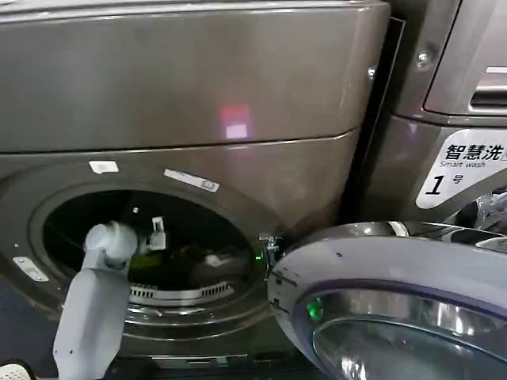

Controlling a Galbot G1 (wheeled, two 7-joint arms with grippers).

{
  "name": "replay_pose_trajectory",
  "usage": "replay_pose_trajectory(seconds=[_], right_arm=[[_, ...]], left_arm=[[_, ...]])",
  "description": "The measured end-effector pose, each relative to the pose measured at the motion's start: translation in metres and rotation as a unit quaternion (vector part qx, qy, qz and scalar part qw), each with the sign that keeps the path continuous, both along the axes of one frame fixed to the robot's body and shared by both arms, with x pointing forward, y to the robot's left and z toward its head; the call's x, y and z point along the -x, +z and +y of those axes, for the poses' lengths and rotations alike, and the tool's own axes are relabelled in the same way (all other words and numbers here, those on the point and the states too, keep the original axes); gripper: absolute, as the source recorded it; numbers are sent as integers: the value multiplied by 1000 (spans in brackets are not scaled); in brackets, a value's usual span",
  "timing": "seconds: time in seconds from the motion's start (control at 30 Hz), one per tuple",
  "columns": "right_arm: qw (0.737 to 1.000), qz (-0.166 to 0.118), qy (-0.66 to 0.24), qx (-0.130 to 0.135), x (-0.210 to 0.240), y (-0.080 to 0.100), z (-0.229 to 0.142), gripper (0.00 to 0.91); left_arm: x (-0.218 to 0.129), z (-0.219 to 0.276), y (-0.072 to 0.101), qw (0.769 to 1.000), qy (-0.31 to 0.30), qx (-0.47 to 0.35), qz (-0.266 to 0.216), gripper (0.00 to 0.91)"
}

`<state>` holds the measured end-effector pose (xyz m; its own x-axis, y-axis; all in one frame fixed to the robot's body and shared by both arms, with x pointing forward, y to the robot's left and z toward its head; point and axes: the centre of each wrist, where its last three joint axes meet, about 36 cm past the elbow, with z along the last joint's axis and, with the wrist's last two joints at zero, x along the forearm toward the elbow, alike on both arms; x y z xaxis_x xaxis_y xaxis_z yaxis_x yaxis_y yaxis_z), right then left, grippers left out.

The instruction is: Grasp the clothes from the dryer.

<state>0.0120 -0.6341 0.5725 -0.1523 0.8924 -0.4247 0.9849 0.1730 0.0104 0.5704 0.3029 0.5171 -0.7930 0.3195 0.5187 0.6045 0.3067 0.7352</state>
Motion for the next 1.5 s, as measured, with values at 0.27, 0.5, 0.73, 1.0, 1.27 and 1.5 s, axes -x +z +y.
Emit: replay_pose_trajectory(seconds=[0.27, 0.5, 0.73, 1.0, 1.27, 1.5], right_arm=[[1000, 2, -5, 13, -1, 2, -1, 907], [1000, 8, -3, 22, -1, 7, 3, 907], [999, 11, -1, 30, -4, 9, 4, 907], [999, 17, -7, 40, -2, 10, 3, 907], [999, 22, -9, 43, -2, 8, 2, 907], [999, 23, -16, 41, 1, 9, 3, 907]], left_arm=[[-7, -27, 2, 977, 120, 134, -117, 0], [-9, -45, 3, 921, 231, 260, -177, 0], [-7, -57, 5, 874, 294, 330, -200, 0], [-7, -65, 8, 845, 329, 369, -205, 0], [-8, -67, 11, 833, 343, 381, -207, 0], [-8, -68, 10, 830, 349, 385, -205, 0]])
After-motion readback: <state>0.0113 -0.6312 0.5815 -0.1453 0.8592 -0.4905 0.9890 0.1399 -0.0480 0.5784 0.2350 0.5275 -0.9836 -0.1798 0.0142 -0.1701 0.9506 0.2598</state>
